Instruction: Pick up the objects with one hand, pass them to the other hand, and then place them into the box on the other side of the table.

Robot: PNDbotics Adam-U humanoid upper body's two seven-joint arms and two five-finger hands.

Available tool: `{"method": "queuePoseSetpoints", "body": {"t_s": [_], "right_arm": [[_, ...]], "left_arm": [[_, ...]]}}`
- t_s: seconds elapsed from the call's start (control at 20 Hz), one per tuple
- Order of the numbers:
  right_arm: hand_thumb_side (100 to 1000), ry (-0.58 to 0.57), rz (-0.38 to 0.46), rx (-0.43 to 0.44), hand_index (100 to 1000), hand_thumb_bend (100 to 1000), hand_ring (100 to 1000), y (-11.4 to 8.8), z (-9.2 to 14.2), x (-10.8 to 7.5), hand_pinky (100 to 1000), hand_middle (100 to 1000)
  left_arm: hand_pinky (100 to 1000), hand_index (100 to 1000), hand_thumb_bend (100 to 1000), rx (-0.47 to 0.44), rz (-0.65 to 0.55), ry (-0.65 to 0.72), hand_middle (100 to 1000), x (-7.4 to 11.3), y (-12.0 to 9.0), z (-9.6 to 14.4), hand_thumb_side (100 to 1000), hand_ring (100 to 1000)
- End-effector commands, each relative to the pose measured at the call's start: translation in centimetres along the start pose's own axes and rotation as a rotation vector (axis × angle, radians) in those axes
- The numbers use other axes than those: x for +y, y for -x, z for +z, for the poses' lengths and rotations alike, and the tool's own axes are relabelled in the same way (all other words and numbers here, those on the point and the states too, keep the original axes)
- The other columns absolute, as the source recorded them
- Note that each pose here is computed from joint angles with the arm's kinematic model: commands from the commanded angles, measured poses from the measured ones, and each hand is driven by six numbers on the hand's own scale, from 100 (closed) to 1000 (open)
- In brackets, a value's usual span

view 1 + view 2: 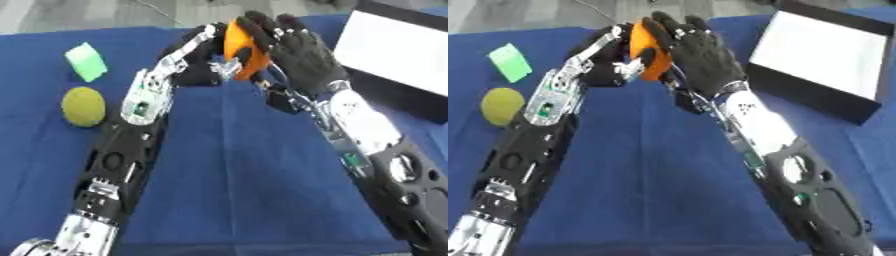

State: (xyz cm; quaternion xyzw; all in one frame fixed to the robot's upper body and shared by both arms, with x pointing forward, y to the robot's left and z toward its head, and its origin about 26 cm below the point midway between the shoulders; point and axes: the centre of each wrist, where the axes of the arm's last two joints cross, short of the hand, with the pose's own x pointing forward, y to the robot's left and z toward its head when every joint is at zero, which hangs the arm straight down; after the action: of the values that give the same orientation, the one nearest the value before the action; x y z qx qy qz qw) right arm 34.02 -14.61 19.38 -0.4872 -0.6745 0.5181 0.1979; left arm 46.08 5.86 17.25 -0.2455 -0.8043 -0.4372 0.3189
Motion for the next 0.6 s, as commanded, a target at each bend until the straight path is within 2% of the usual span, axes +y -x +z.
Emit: {"method": "queuePoseSetpoints", "body": {"t_s": [0.05,0.15,0.2,0.25,0.3,0.4,0.45,0.5,0.55,0.6], "right_arm": [[164,-0.006,0.003,0.007,1000,100,964,-0.04,-0.23,-0.45,889,926],[168,0.004,0.011,0.012,988,100,899,-0.03,-0.21,-0.61,841,851],[152,0.020,0.016,0.014,913,100,837,-0.03,-0.20,-0.73,785,769],[143,0.041,0.021,0.016,874,100,818,-0.02,-0.17,-0.82,764,735],[100,0.071,0.028,0.018,739,100,720,-0.01,-0.16,-0.96,667,591],[100,0.138,0.033,0.025,528,100,563,0.03,-0.13,-1.11,482,402],[100,0.174,0.032,0.030,445,100,535,0.06,-0.11,-1.15,429,347],[100,0.208,0.028,0.037,321,100,505,0.11,-0.10,-1.14,355,261],[100,0.239,0.023,0.045,283,100,496,0.15,-0.09,-1.10,314,216],[100,0.264,0.018,0.053,205,100,484,0.20,-0.08,-1.00,250,163]], "left_arm": [[591,532,100,-0.215,-0.189,0.248,383,0.41,-1.33,-1.34,369,377],[592,531,100,-0.221,-0.178,0.249,383,0.28,-1.44,-1.46,371,377],[592,532,100,-0.223,-0.174,0.249,384,0.24,-1.50,-1.51,371,377],[592,532,100,-0.226,-0.170,0.250,384,0.20,-1.57,-1.56,371,377],[593,533,100,-0.228,-0.166,0.251,385,0.16,-1.63,-1.60,369,379],[598,540,100,-0.230,-0.163,0.254,392,0.13,-1.72,-1.63,364,385],[600,542,100,-0.230,-0.165,0.256,394,0.16,-1.72,-1.57,360,387],[602,546,100,-0.227,-0.167,0.257,397,0.21,-1.68,-1.46,354,391],[603,548,100,-0.223,-0.171,0.258,400,0.29,-1.59,-1.30,351,393],[605,551,100,-0.218,-0.176,0.260,403,0.38,-1.46,-1.11,345,395]]}}
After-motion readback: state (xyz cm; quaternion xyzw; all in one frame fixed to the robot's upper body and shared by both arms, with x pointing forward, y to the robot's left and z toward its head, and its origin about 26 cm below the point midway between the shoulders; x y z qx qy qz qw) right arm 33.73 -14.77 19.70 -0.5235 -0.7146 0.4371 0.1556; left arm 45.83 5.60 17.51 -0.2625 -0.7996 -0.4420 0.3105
